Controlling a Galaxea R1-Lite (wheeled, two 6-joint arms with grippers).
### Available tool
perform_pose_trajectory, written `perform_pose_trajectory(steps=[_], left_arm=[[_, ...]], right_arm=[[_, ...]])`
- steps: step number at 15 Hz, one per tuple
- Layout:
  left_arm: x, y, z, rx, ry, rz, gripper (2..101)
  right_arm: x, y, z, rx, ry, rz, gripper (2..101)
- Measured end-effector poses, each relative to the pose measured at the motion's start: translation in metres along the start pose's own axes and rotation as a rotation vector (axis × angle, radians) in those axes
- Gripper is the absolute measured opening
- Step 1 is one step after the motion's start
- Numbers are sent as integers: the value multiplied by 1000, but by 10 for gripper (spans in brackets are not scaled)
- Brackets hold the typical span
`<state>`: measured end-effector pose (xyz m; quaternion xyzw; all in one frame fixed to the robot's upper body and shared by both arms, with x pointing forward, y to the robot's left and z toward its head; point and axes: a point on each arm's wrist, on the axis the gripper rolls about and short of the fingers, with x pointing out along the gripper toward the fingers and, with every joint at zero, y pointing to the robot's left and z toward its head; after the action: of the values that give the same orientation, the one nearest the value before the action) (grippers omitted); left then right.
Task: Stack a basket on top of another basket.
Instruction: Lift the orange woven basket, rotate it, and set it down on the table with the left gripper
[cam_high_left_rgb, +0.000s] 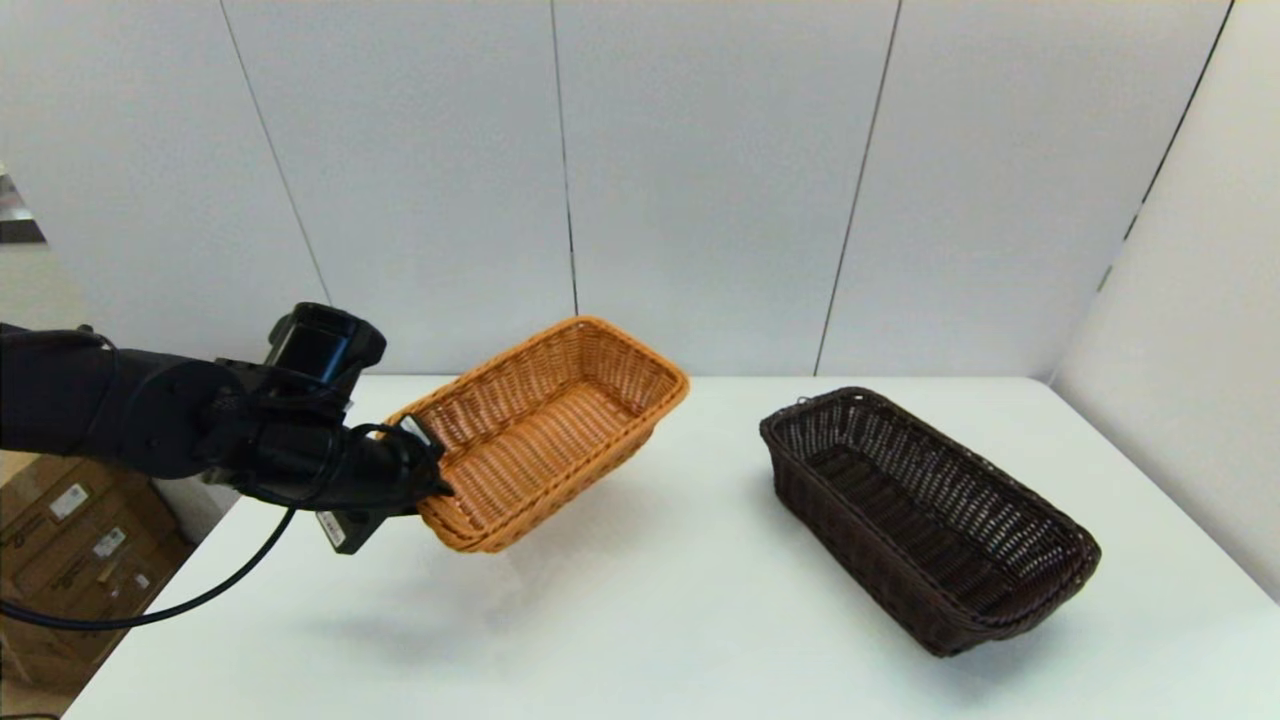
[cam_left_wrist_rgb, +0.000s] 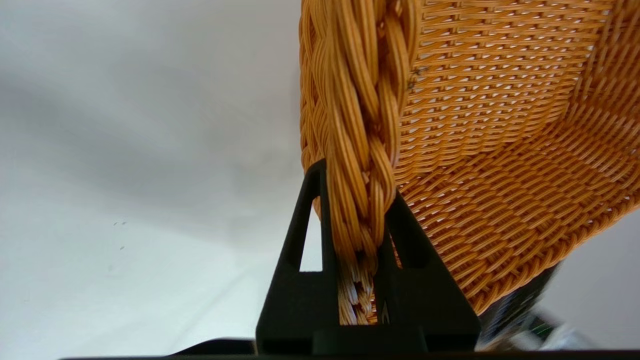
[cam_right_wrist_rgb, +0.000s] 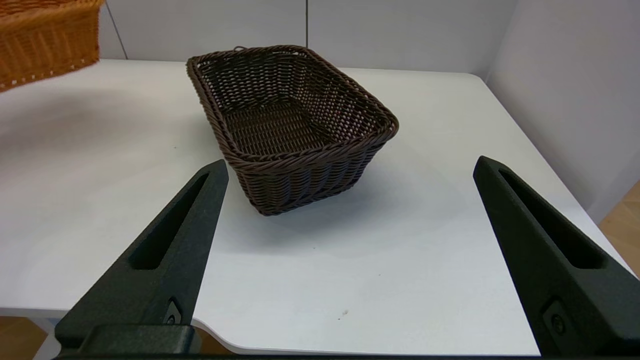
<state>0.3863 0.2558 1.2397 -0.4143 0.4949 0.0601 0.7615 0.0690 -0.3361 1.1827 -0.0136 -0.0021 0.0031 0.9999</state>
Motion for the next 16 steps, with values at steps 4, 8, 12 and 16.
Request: perform_pose_trajectory(steps=[4,8,12,16], left_arm=[[-4,5,-16,162,40,2,145],[-14,11,-28,319,172,-54,145],[-12,12,-35,422,241,-57,145],[-5,16,-34,547,294,-18,145]], right_arm=[[0,0,0,0,0,0,974],[0,0,0,0,0,0,974],[0,0,0,0,0,0,974],[0,0,0,0,1,1,974]])
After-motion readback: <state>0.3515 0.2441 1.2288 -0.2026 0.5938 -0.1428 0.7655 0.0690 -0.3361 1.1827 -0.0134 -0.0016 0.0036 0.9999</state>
